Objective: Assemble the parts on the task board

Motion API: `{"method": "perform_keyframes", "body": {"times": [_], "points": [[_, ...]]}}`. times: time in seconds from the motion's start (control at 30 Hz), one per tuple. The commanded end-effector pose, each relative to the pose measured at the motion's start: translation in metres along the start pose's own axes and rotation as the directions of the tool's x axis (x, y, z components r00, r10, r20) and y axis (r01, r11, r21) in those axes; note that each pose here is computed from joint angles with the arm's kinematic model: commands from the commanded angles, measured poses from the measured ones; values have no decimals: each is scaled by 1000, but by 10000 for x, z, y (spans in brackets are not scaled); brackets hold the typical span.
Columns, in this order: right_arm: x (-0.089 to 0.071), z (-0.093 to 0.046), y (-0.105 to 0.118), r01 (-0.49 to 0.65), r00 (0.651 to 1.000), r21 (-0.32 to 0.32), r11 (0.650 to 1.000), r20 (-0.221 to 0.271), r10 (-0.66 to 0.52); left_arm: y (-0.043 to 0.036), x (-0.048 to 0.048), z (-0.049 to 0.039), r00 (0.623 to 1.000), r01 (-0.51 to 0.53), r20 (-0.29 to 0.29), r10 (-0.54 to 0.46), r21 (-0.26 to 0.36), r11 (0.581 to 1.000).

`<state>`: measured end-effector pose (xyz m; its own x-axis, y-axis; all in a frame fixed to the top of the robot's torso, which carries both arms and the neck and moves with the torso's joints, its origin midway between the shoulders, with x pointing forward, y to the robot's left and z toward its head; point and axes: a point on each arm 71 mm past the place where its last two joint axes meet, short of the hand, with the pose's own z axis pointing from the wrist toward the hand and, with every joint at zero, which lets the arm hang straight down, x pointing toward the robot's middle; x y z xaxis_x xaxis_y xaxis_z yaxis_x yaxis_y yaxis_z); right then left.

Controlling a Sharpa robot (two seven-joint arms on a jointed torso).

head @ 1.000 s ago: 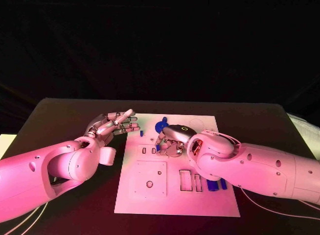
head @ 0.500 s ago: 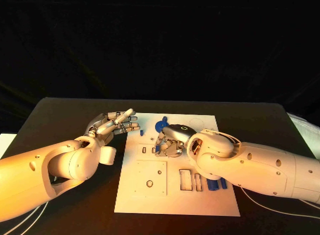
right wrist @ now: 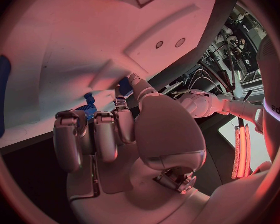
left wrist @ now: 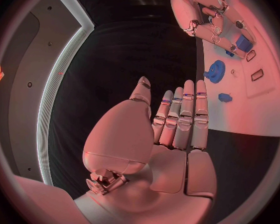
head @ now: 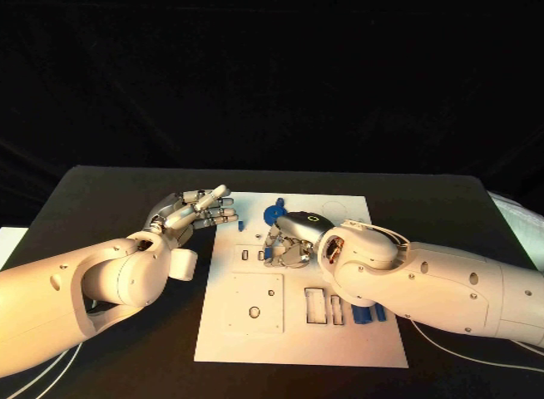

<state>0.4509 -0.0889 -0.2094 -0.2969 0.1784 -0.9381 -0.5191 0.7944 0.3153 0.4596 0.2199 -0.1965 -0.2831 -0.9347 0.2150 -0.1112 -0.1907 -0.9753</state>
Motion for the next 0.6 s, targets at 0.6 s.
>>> {"method": "perform_keyframes", "body": {"times": [0.6], "points": [[90, -37, -48, -12, 1000, 45, 999, 24, 11, -2, 32, 8, 1000, 12, -22, -12, 2, 1000]]}}
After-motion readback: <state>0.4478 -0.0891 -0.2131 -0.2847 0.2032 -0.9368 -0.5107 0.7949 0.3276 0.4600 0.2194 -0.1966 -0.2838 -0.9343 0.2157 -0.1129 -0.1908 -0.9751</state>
